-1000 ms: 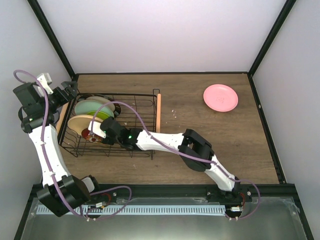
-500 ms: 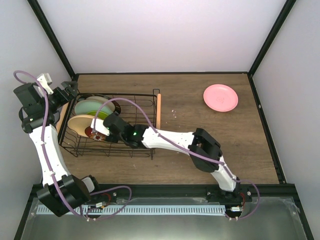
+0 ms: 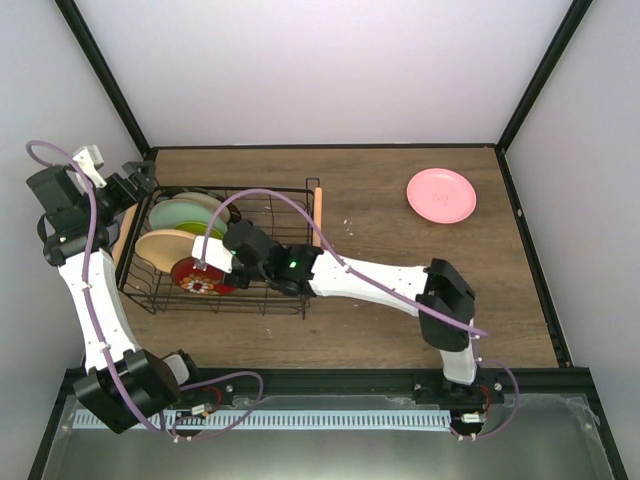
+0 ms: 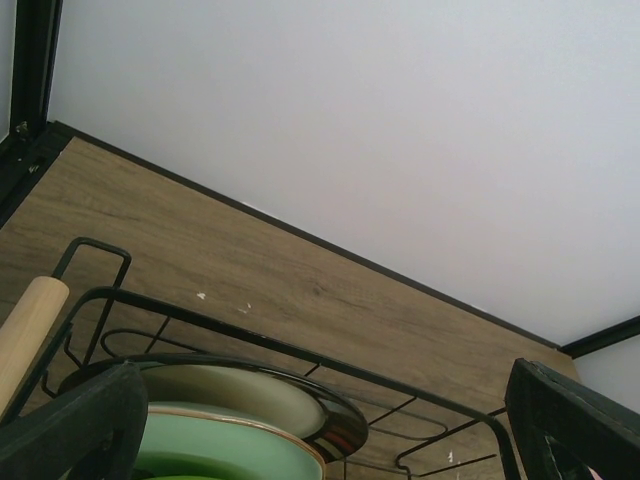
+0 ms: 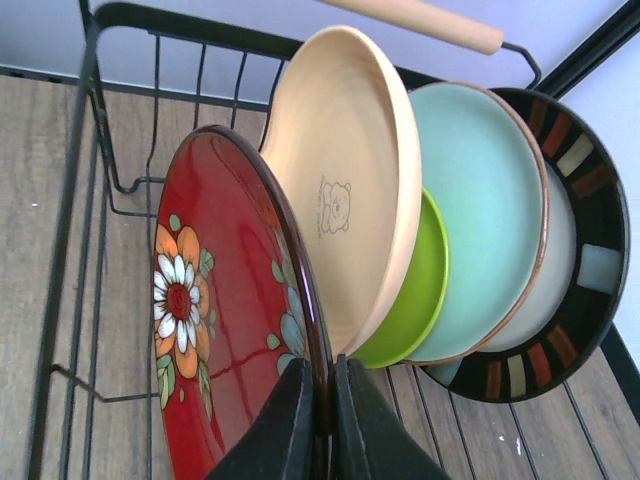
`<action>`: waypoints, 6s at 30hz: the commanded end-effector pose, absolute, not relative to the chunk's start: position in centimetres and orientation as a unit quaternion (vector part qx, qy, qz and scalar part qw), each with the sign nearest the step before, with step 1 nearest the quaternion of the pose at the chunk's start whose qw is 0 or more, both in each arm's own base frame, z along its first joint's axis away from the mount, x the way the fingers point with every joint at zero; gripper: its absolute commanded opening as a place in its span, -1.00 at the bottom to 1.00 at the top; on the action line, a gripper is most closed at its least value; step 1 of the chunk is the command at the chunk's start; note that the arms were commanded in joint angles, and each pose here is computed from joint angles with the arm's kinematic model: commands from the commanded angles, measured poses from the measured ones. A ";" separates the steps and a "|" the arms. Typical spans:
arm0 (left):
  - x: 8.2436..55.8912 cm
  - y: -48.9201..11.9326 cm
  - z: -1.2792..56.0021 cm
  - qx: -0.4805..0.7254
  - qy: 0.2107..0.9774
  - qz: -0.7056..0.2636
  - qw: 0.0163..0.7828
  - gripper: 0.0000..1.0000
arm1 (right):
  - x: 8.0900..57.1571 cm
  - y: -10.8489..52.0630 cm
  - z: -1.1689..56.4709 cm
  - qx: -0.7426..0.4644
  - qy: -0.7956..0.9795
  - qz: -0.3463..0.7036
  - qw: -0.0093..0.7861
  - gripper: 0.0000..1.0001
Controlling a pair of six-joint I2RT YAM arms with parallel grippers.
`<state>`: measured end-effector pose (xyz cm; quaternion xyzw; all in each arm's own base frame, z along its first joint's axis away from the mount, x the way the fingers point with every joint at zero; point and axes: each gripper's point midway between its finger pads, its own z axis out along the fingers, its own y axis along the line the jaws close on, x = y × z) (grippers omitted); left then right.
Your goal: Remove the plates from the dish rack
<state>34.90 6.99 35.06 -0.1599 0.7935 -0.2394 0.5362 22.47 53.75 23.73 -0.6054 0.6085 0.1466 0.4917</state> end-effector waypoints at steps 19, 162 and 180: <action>35.0 6.2 36.2 -0.149 0.774 -0.265 0.555 1.00 | 22.5 45.8 37.8 -0.479 0.613 0.194 0.597 -0.99; 35.4 9.1 33.5 -0.261 0.775 -0.217 0.534 1.00 | 27.3 61.0 23.4 -0.528 0.614 0.355 0.468 -0.53; 35.1 8.6 33.8 -0.261 0.769 -0.229 0.537 1.00 | 27.2 56.7 31.6 -0.489 0.580 0.295 0.580 -0.87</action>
